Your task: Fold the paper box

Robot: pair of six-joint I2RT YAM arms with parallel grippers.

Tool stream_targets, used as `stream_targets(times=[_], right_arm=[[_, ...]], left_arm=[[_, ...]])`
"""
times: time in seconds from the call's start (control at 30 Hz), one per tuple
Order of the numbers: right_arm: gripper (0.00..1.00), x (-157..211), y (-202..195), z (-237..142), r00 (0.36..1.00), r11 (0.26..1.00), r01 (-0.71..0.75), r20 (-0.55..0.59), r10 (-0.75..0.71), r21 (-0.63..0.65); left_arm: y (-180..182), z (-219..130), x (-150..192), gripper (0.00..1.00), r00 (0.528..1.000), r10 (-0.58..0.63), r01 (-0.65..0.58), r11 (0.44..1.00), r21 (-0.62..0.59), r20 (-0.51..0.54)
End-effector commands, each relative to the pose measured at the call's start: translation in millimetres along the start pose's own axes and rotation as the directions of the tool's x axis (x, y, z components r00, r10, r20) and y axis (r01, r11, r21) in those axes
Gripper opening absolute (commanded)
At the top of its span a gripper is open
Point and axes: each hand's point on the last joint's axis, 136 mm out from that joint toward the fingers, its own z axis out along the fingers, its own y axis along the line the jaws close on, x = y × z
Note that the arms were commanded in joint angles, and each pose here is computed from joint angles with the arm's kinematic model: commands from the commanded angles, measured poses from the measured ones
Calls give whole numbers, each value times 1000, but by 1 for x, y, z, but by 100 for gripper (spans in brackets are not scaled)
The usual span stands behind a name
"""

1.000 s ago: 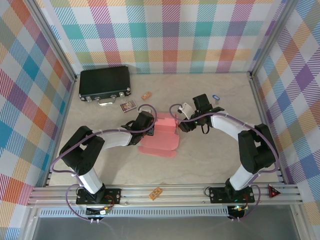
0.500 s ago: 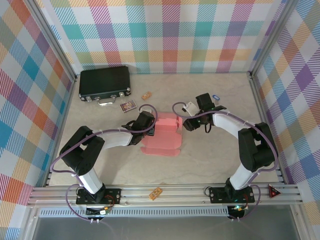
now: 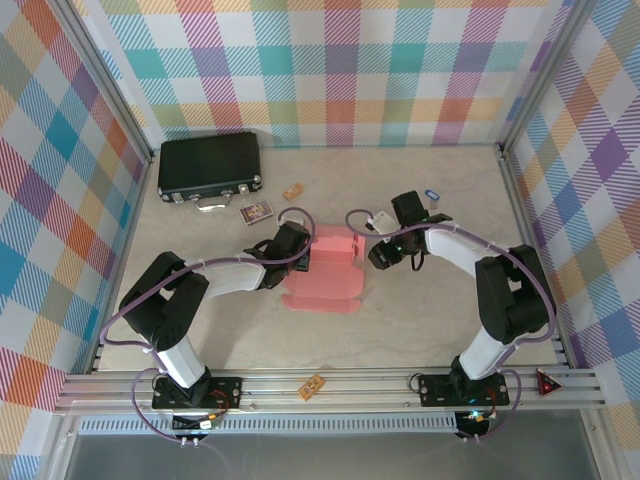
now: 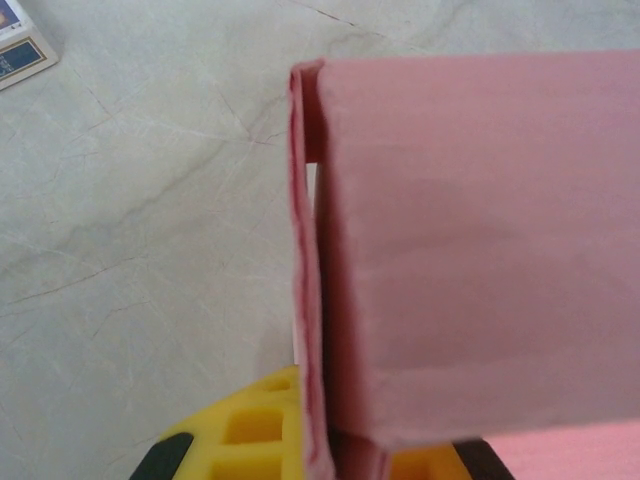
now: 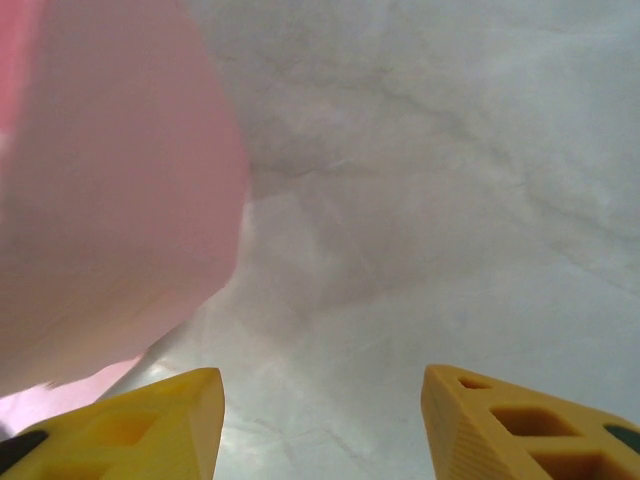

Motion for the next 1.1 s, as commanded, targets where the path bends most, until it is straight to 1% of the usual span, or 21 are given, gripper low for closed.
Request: stream_targets(times=[0.0, 0.17, 0.4, 0.57, 0.8, 1.07], right_arm=[[55, -7, 33, -14, 997, 988, 29, 79, -17, -152], [56, -24, 34, -21, 990, 986, 41, 142, -18, -160], [54, -46, 23, -13, 985, 989, 5, 172, 21, -145], [54, -59, 25, -14, 977, 985, -4, 208, 40, -170], [52, -58, 25, -6, 981, 986, -23, 188, 55, -167], [48, -62, 31, -2, 981, 988, -28, 184, 57, -152]], left_arm=[[-8, -1, -1, 0, 1000, -4, 5, 1000, 17, -15], [-11, 0, -1, 0, 1000, -5, 5, 1000, 31, -23], [-17, 2, 2, 0, 999, -5, 7, 998, 55, -40], [-18, 1, 2, 0, 999, -5, 8, 998, 64, -41], [-20, 2, 2, 0, 999, -11, 14, 998, 67, -45], [-23, 1, -1, 0, 997, -55, 58, 995, 76, -45]])
